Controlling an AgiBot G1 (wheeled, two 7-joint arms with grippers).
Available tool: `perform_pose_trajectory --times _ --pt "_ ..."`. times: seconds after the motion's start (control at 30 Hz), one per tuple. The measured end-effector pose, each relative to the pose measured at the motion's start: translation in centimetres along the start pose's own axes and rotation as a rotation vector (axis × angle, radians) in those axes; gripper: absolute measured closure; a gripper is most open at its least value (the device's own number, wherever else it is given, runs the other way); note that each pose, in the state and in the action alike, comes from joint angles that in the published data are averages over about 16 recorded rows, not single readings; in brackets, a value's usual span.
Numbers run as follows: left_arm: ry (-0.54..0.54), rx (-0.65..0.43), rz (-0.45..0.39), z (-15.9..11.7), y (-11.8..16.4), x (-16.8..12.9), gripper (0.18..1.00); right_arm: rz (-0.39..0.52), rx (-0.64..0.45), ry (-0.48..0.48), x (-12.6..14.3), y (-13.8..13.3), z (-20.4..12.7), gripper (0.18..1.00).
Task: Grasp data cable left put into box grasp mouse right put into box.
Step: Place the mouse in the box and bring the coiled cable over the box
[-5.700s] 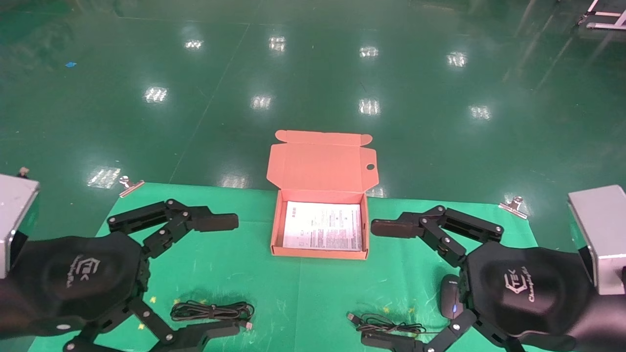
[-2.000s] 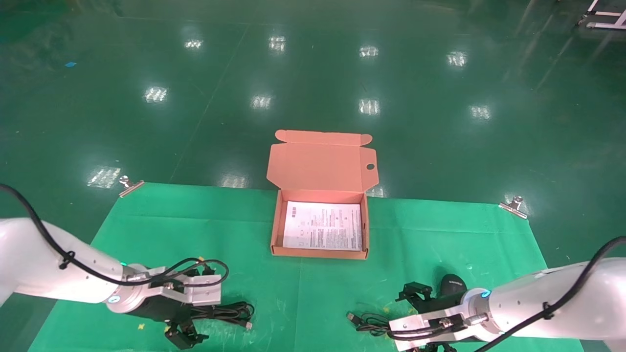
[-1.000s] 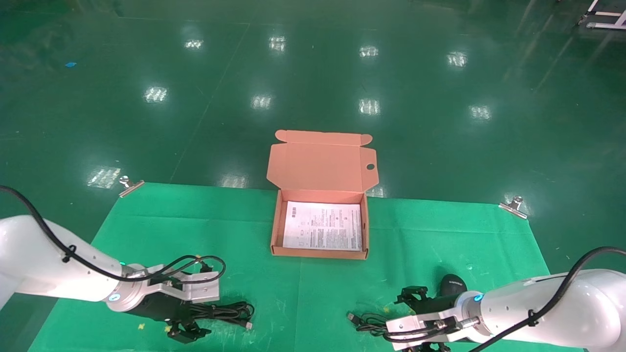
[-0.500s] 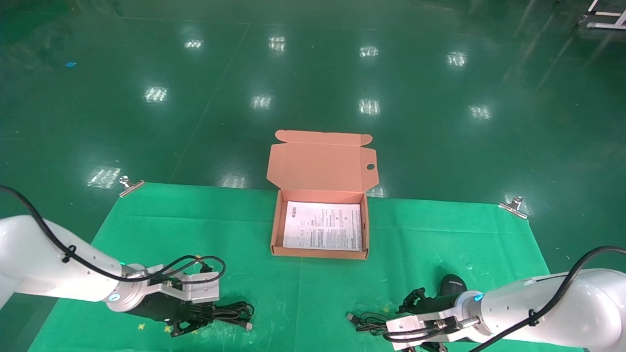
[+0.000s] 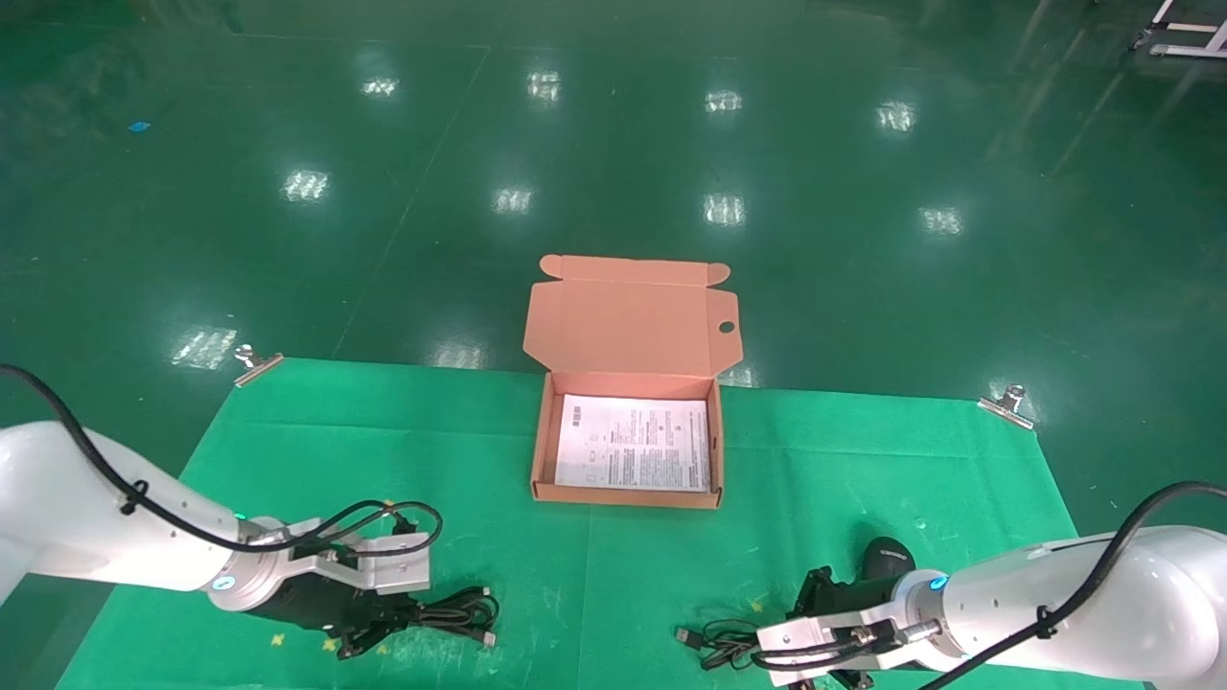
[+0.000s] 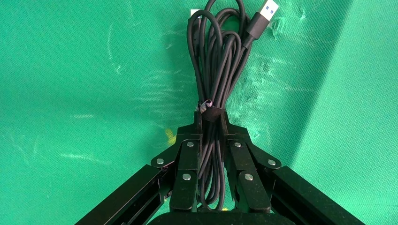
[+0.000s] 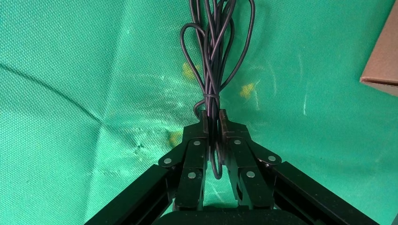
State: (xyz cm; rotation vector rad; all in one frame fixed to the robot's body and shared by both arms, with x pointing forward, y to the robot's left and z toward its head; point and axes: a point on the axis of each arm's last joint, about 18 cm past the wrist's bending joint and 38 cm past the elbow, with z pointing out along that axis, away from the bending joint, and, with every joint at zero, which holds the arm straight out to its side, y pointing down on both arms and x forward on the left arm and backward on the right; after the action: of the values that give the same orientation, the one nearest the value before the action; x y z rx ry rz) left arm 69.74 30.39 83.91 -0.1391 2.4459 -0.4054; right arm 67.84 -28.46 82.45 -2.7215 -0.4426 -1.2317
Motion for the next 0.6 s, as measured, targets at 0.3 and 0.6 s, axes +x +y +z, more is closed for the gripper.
perform_pose_trajectory --times 0.3,0.6 --pt "-0.157 0.014 0.066 -5.4 -0.6 -3.8 0.94 0.112 0.001 0.218 6.4 2.5 -6.8 0.961" --pt "-0.434 0.068 0.168 -12.4 -5.1 -8.8 0.944 0.188 0.078 0.511 16.0 1.1 -15.1 0.97"
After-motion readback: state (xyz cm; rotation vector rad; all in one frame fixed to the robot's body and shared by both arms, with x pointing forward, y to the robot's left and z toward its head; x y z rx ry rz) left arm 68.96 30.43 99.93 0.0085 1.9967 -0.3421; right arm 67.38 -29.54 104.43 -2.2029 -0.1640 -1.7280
